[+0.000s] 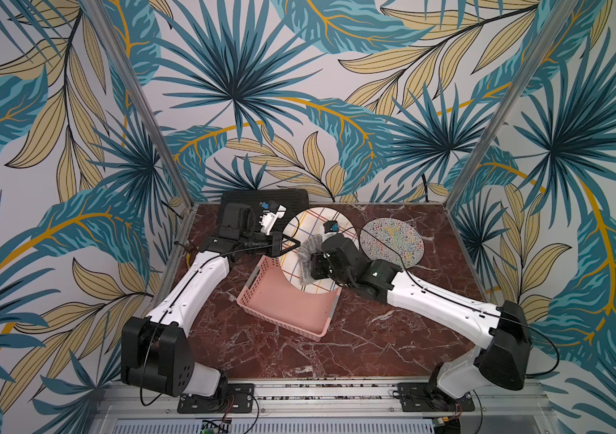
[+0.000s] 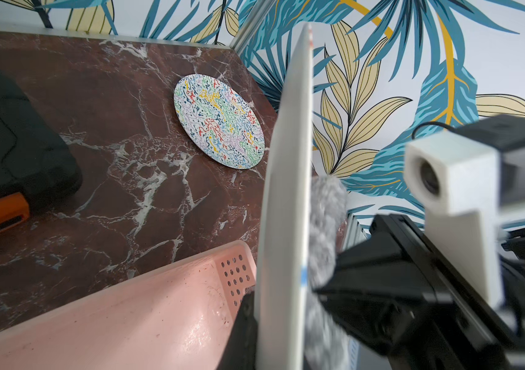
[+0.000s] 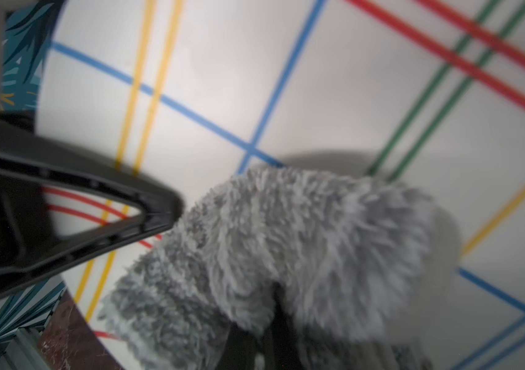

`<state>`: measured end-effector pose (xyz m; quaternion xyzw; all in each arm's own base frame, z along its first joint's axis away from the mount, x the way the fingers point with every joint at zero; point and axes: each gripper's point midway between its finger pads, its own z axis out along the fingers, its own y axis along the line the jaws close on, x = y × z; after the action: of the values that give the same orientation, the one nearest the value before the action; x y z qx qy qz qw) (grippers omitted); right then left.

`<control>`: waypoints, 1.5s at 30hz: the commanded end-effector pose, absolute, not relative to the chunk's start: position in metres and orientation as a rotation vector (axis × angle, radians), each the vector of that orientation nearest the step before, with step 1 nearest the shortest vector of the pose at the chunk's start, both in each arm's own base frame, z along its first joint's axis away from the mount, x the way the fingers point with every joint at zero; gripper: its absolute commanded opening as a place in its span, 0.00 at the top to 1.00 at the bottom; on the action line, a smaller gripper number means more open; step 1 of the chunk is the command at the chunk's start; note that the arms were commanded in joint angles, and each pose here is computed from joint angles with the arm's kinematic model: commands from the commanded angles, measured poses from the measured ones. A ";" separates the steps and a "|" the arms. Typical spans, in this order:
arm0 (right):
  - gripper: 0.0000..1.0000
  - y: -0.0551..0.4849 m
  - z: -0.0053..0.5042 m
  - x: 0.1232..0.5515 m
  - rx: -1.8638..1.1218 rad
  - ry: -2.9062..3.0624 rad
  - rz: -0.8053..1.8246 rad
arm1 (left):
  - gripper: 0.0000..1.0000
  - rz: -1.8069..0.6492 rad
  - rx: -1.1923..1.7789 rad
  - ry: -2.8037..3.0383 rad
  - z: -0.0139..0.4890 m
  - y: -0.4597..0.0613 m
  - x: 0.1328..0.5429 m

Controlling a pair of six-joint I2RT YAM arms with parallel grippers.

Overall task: Wipe the wet plate dry
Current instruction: Wipe the plate with towel.

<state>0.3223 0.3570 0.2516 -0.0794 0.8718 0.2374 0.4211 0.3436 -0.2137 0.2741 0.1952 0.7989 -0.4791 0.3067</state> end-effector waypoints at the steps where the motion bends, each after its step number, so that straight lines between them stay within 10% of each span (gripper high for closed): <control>1: 1.00 0.403 0.251 0.307 -0.333 2.184 0.658 | 1.00 -1.341 0.634 1.983 0.305 -0.224 0.331; 20: 1.00 0.312 0.156 0.290 -0.108 2.355 0.490 | 1.00 -1.346 0.636 1.980 0.307 -0.224 0.330; 45: 1.00 0.167 0.284 0.410 0.306 2.112 0.484 | 1.00 -1.319 0.699 1.956 0.311 -0.226 0.319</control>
<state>0.4071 0.1695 0.2575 0.1374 0.8618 0.1869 0.4511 0.3440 -0.2145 0.2775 0.2115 0.7913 -0.4765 0.3195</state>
